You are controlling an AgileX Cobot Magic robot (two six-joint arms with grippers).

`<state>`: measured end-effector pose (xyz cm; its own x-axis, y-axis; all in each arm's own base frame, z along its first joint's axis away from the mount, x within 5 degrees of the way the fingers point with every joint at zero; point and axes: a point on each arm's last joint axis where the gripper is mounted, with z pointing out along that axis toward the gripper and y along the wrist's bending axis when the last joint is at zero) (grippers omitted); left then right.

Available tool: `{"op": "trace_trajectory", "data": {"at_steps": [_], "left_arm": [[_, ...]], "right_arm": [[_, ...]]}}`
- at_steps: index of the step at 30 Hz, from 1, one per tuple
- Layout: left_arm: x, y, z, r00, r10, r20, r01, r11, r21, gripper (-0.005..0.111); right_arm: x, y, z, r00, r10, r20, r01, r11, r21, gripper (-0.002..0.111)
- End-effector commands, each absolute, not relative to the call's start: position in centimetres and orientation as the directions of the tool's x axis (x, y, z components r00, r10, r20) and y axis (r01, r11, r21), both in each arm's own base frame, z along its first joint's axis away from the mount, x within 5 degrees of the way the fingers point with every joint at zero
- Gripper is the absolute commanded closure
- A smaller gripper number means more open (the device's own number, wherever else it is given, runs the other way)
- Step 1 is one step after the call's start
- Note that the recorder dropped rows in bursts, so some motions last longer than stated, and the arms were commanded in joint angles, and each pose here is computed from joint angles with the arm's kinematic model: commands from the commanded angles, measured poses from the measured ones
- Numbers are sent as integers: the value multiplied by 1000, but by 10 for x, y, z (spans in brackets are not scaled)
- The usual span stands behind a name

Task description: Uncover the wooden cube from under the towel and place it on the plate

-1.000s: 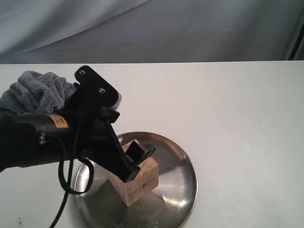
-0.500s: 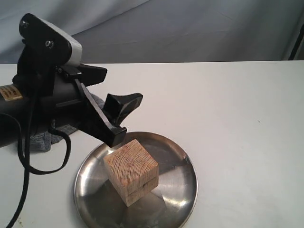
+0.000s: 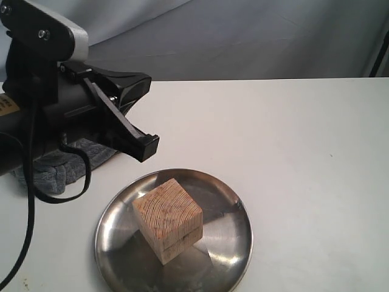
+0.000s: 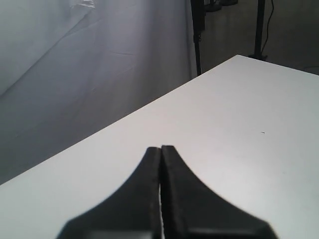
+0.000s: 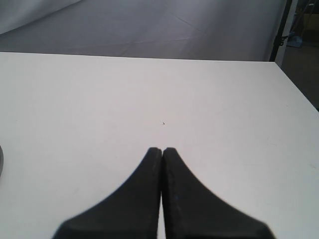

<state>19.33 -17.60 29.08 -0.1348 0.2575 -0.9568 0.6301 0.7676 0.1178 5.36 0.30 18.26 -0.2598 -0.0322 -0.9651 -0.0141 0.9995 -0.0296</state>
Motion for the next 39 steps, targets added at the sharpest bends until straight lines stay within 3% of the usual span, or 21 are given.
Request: {"op": "trace_trajectory", "data": {"at_steps": [1,19,32,39], "left_arm": [[194,-176,296,-111,238,-965,618,777,120,107],[200,-165,308,-48,199,-979,551,823,141,107],[167,-68,351,-106,121,-987,415,907,67,107],[124,-25,330,-83,43,-996,221,975,24,107]], "right_arm": [[54,3,182,-251,-29,-967,-14,1000,-26,108],[54,3,182,-251,-29,-967,-14,1000,-26,108],[54,3,182,-251,-29,-967,-14,1000,-26,108],[54,3,182,-251,-29,-967,-14,1000,-26,108]]}}
